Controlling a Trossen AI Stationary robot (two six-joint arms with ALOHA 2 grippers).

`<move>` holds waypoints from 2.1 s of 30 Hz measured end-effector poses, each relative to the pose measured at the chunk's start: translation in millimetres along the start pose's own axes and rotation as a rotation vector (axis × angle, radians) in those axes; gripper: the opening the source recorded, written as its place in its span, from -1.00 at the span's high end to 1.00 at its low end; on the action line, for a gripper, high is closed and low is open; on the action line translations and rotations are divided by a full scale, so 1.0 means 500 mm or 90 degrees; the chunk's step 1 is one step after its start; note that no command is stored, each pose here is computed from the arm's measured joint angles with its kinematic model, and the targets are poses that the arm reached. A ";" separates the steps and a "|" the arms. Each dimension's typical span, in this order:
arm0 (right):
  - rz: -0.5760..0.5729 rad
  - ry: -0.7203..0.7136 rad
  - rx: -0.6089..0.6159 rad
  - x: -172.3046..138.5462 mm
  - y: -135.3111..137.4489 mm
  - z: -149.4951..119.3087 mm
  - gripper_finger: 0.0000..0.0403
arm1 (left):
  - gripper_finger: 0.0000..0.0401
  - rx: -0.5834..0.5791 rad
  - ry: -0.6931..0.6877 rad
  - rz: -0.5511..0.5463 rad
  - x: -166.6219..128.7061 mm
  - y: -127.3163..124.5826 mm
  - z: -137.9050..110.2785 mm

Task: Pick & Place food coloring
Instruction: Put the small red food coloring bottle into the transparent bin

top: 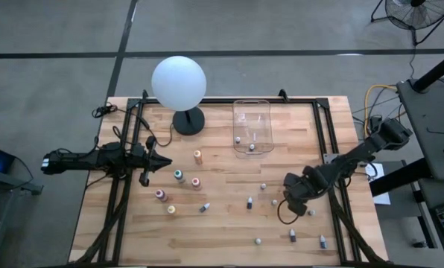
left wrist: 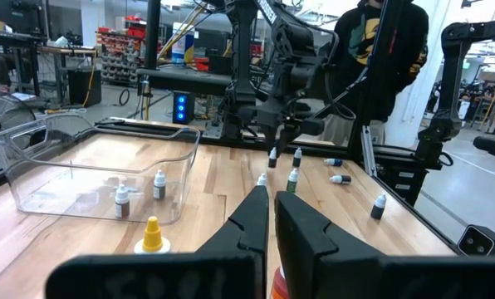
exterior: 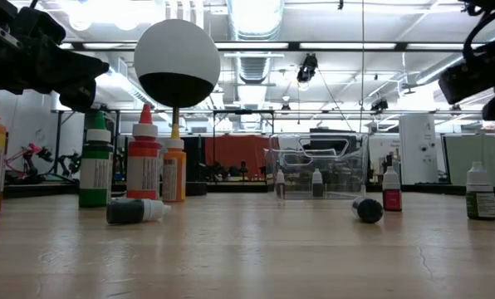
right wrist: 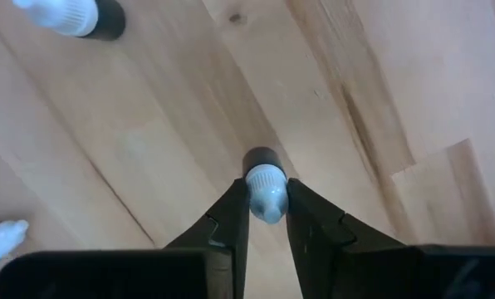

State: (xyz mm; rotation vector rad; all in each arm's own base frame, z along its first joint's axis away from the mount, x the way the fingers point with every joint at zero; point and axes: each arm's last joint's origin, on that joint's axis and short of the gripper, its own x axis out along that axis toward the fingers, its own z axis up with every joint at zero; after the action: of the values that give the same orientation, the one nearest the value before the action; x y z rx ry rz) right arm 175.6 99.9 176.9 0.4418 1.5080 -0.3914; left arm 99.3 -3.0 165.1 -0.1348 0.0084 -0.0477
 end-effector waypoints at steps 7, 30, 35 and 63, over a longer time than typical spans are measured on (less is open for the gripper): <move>-0.018 0.012 -0.049 -0.043 -0.005 0.026 0.70 | 1.00 0.000 0.000 0.000 0.000 0.000 0.000; 0.001 -0.036 -0.078 -0.218 -0.074 0.201 0.71 | 1.00 0.000 0.000 0.000 0.000 0.000 0.000; -0.012 -0.019 -0.085 -0.242 -0.089 0.256 0.71 | 1.00 0.000 0.000 0.000 0.000 0.000 0.000; -0.073 -0.009 -0.199 -0.223 -0.256 0.508 0.71 | 1.00 0.000 0.000 0.000 0.000 0.000 0.000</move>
State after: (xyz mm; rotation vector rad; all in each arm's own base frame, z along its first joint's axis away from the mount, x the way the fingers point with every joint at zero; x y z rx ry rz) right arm 325.8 -142.2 287.0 0.1063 1.5527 -0.2417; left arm 99.3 -3.0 165.1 -0.1346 0.0084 -0.0476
